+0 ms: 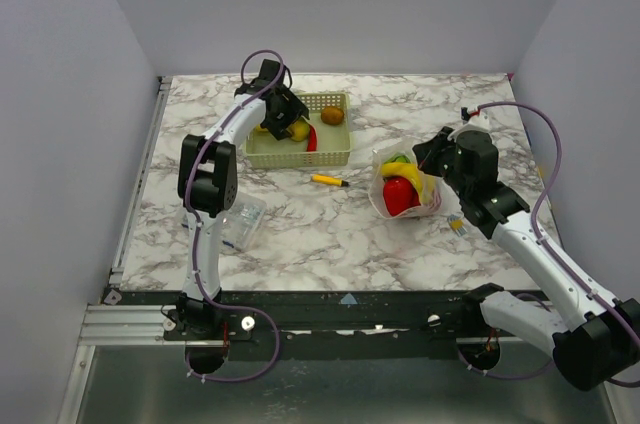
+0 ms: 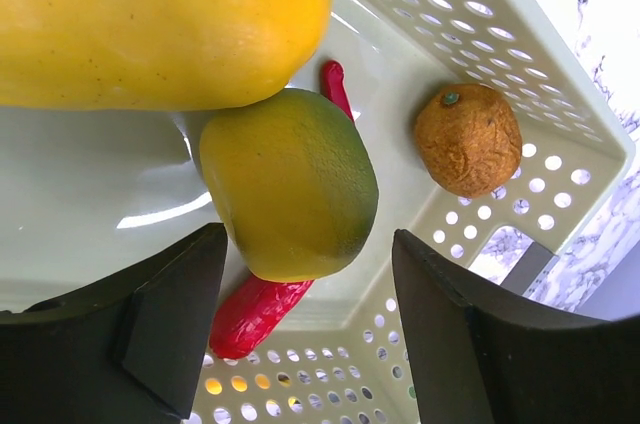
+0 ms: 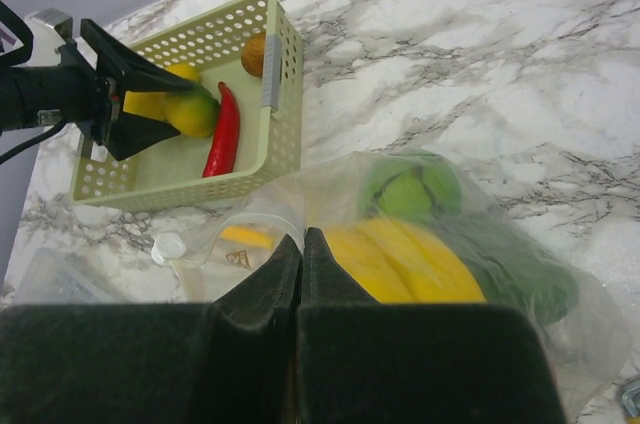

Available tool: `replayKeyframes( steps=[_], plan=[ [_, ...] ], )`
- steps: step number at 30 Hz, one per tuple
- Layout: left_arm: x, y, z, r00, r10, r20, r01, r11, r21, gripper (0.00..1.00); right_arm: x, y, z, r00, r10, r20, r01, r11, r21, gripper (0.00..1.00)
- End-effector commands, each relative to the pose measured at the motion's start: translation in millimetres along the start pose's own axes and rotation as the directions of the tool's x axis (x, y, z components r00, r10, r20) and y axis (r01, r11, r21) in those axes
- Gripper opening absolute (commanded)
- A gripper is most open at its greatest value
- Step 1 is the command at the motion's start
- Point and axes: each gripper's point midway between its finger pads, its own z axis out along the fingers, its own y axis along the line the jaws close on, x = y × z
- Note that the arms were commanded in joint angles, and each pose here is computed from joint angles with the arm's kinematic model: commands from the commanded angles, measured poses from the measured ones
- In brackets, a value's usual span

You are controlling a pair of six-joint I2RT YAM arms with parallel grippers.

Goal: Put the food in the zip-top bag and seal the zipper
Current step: Pick up the fake fruit from the bin.

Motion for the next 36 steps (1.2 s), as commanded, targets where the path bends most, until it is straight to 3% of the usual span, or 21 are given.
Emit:
replayKeyframes(
  steps=[1, 7, 15, 21, 25, 29, 36],
  plan=[
    [-2.1, 7.1, 11.0, 1.0, -0.008, 0.014, 0.008, 1.0, -0.025, 0.67, -12.1, 7.1, -0.8, 1.0, -0.003, 0.03, 0.004, 1.0, -0.013, 0.01],
    [-1.3, 5.3, 13.4, 1.0, 0.006, 0.012, -0.005, 1.0, -0.014, 0.57, -13.5, 6.9, -3.2, 0.999, 0.004, 0.036, -0.003, 1.0, -0.012, 0.01],
    [-3.7, -6.6, 1.1, 0.999, 0.051, 0.019, -0.051, 0.998, 0.037, 0.25, -11.9, 8.8, -2.6, 1.0, 0.014, 0.027, -0.013, 1.0, -0.02, 0.01],
    [-9.1, -24.5, -44.8, 0.991, 0.109, 0.074, -0.116, 0.987, 0.108, 0.11, -16.3, 16.0, -3.3, 0.999, 0.036, 0.032, -0.035, 0.998, -0.046, 0.01],
    [-5.0, -38.9, -83.9, 0.984, 0.144, 0.102, -0.161, 0.97, 0.18, 0.09, -19.3, 28.9, -1.6, 0.997, 0.072, 0.027, -0.069, 0.993, -0.099, 0.01],
    [17.6, -58.6, -119.8, 0.974, 0.221, 0.058, -0.228, 0.921, 0.315, 0.04, -17.5, 36.4, 2.4, 0.995, 0.102, 0.004, -0.101, 0.987, -0.124, 0.01],
    [85.0, -87.2, -191.6, 0.921, 0.386, 0.04, -0.328, 0.72, 0.611, 0.0, -15.6, 46.1, 2.0, 0.989, 0.148, -0.017, -0.149, 0.975, -0.167, 0.01]
  ],
)
